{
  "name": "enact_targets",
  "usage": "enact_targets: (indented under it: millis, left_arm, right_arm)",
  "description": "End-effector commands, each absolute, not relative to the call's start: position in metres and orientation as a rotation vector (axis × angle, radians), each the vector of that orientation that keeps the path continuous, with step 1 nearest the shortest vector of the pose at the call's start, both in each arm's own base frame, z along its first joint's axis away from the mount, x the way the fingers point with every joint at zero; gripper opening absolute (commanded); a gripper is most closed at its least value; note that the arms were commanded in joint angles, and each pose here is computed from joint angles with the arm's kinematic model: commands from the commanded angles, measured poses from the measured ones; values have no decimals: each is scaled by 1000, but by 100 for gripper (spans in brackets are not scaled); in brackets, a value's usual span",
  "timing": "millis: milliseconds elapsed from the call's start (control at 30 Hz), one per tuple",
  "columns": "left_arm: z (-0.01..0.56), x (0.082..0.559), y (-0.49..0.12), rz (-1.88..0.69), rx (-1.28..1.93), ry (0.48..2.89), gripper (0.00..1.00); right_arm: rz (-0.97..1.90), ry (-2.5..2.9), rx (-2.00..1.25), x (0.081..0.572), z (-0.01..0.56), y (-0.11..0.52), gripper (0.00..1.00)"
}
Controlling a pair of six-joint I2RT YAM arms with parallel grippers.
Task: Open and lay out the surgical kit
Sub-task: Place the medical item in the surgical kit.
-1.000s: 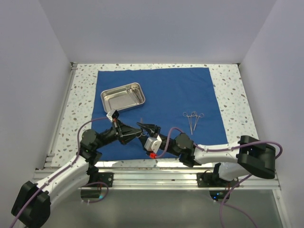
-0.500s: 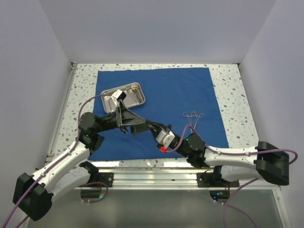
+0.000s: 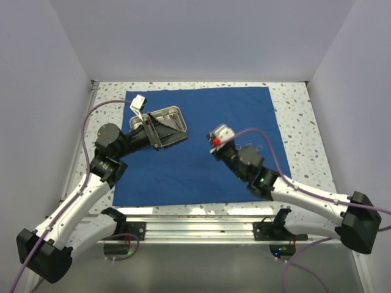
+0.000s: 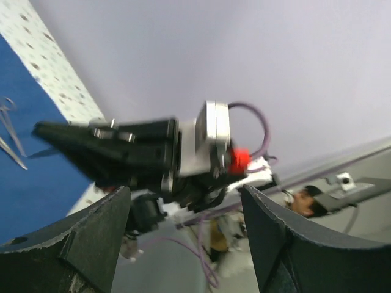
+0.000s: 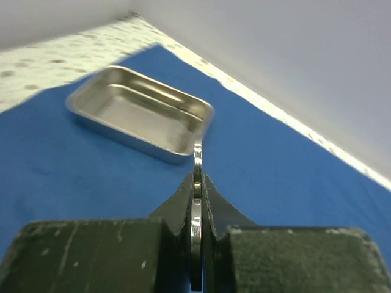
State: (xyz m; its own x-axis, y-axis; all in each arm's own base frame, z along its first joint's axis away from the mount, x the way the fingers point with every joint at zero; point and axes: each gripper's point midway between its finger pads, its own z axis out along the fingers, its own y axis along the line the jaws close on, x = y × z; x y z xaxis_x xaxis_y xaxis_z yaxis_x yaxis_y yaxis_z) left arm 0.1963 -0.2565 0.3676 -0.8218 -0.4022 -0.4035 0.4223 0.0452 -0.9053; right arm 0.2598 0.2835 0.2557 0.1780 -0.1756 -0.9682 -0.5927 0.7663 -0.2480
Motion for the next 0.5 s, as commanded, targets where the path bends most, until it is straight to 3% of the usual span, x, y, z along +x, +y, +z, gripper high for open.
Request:
enact_targets:
  millis: [0, 167, 467]
  left_arm:
    - [338, 225, -246, -1532, 36, 1799, 76]
    - [311, 219, -247, -1577, 26, 1812, 76]
    - [288, 202, -246, -1649, 26, 1809, 76]
  right_arm:
    - [392, 1738, -497, 294, 237, 245, 0]
    - [647, 2023, -280, 325, 209, 211, 0]
    - [835, 2450, -73, 300, 102, 192, 0]
